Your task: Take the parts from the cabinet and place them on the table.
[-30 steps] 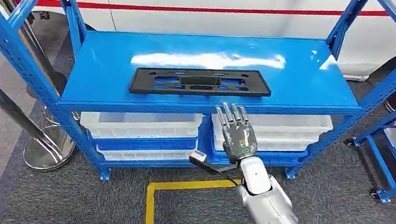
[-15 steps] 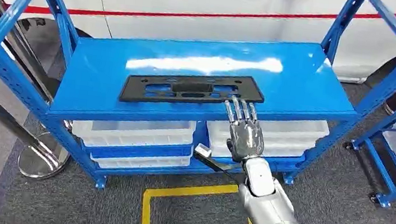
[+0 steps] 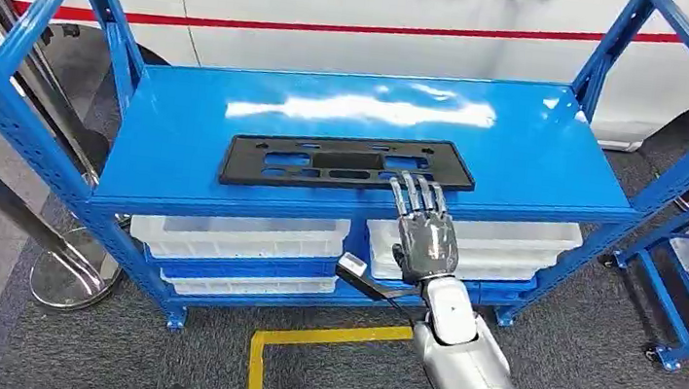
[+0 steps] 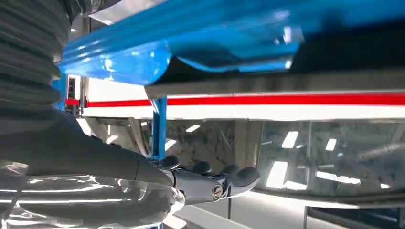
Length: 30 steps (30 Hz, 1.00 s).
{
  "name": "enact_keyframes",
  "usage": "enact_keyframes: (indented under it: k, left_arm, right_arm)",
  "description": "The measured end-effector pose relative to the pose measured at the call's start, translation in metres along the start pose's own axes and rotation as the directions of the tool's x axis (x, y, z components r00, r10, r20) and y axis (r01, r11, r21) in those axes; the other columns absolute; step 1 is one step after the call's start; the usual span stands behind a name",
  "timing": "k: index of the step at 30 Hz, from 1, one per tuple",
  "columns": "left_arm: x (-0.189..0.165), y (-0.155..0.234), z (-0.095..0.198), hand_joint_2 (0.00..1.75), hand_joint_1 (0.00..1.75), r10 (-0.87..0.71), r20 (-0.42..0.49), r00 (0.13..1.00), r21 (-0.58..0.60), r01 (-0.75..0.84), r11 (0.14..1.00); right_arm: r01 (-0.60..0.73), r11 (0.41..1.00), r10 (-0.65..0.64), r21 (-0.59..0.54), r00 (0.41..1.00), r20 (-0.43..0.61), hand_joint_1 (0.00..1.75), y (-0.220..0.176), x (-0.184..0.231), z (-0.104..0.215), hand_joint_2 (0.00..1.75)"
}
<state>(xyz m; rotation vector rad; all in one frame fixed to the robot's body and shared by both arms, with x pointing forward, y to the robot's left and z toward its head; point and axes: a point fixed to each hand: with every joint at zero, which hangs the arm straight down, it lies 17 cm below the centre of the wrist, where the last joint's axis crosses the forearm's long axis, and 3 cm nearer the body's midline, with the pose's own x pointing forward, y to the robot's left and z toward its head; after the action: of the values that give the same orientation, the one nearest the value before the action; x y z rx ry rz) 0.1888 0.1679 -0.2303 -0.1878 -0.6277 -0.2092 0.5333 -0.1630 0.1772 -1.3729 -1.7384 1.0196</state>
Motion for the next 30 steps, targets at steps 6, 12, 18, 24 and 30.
enact_keyframes:
  k: [6,12,18,24,30]
  left_arm:
    - [0.001,-0.002,0.0,0.0,0.0,0.0,0.001,1.0,-0.003,0.0,1.0]
    - [0.0,-0.003,0.0,0.0,0.0,-0.009,-0.001,1.0,-0.007,0.009,1.0]
    - [0.0,-0.003,0.0,0.0,0.0,-0.011,0.0,1.0,-0.007,0.011,1.0]
    - [0.002,-0.004,-0.001,0.0,0.0,-0.008,0.003,1.0,-0.008,0.008,1.0]
    - [-0.002,-0.008,0.001,0.0,0.0,-0.004,0.003,1.0,-0.007,0.004,1.0]
  right_arm:
    - [0.0,1.0,0.0,-0.003,1.0,-0.007,0.0,-0.001,-0.002,-0.001,1.75]
    - [0.01,1.0,-0.011,-0.011,0.999,-0.031,0.0,-0.003,-0.005,0.005,1.75]
    - [0.018,0.999,-0.019,-0.033,0.998,-0.055,0.0,-0.011,-0.009,0.003,1.75]
    - [0.027,0.998,-0.031,-0.056,0.996,-0.078,0.0,-0.019,-0.018,0.001,1.75]
    - [0.124,0.987,-0.135,-0.104,0.985,-0.109,0.0,-0.029,-0.035,0.005,1.75]
